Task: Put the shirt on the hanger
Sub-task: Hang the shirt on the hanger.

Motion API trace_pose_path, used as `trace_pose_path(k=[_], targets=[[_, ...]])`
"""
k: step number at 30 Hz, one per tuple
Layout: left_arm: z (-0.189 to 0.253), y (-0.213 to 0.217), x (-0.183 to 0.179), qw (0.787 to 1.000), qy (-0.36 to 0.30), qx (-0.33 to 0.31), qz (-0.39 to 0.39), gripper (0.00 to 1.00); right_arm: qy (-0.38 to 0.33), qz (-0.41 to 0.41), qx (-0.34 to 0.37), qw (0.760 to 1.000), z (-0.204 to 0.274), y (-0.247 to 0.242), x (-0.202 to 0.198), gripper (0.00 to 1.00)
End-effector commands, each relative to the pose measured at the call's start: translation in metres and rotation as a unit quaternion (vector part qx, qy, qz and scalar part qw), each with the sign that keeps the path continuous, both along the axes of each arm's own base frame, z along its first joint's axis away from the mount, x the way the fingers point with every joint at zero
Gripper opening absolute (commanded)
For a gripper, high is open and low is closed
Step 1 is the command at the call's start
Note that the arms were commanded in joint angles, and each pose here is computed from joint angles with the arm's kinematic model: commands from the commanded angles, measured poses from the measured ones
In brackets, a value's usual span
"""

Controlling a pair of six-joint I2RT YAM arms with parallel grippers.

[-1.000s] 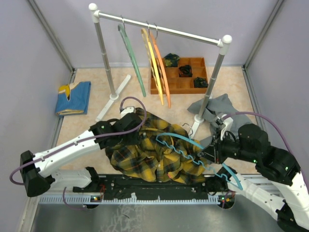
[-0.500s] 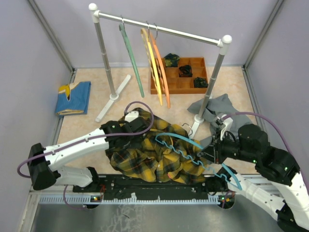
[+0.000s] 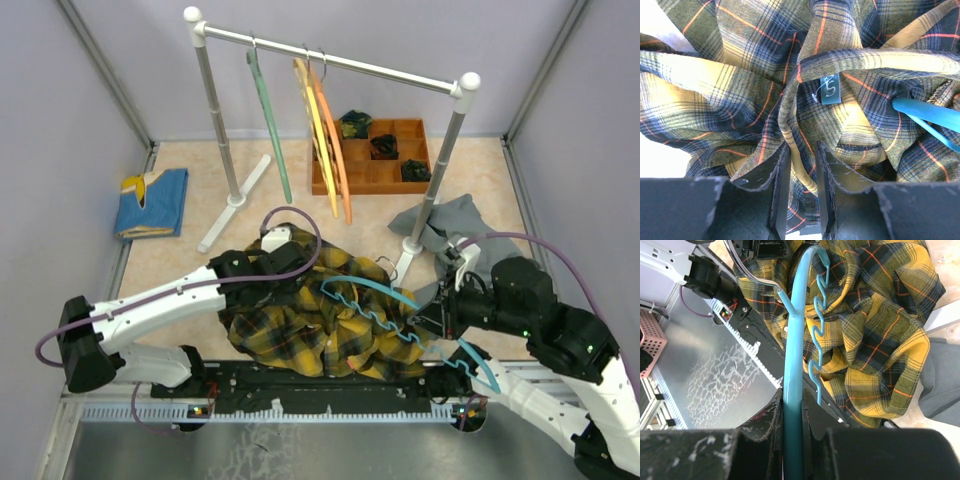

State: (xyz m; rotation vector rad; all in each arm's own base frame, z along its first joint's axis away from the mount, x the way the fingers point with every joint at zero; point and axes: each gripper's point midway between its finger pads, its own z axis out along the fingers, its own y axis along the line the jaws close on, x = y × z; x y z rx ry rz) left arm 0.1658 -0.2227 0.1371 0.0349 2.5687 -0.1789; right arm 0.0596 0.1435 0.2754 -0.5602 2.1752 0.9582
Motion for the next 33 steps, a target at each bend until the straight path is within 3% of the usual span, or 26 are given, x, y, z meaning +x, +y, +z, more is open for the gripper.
trace_pose_path(k=[1,8,13,23,33], targets=[[0.007,-0.014,0.006,1.0,-0.01,-0.007,-0.011,0.32,-0.026,0.007,0.036,0.999,0.018,0.006,0.002,0.0],[-0.006,0.012,-0.006,0.999,0.02,0.043,0.017,0.33,-0.026,0.005,0.036,0.999,0.016,0.006,0.002,0.0],[-0.007,0.013,-0.009,0.999,0.018,0.021,0.016,0.34,-0.025,0.008,0.04,0.999,0.017,0.008,0.002,0.0],[0.032,-0.01,0.01,0.999,-0.04,-0.017,-0.025,0.01,-0.054,0.027,0.061,0.996,0.033,0.012,0.0,0.0],[0.101,-0.031,0.014,0.99,-0.075,-0.048,-0.107,0.0,-0.096,0.08,0.11,0.986,0.07,0.036,0.003,0.0]])
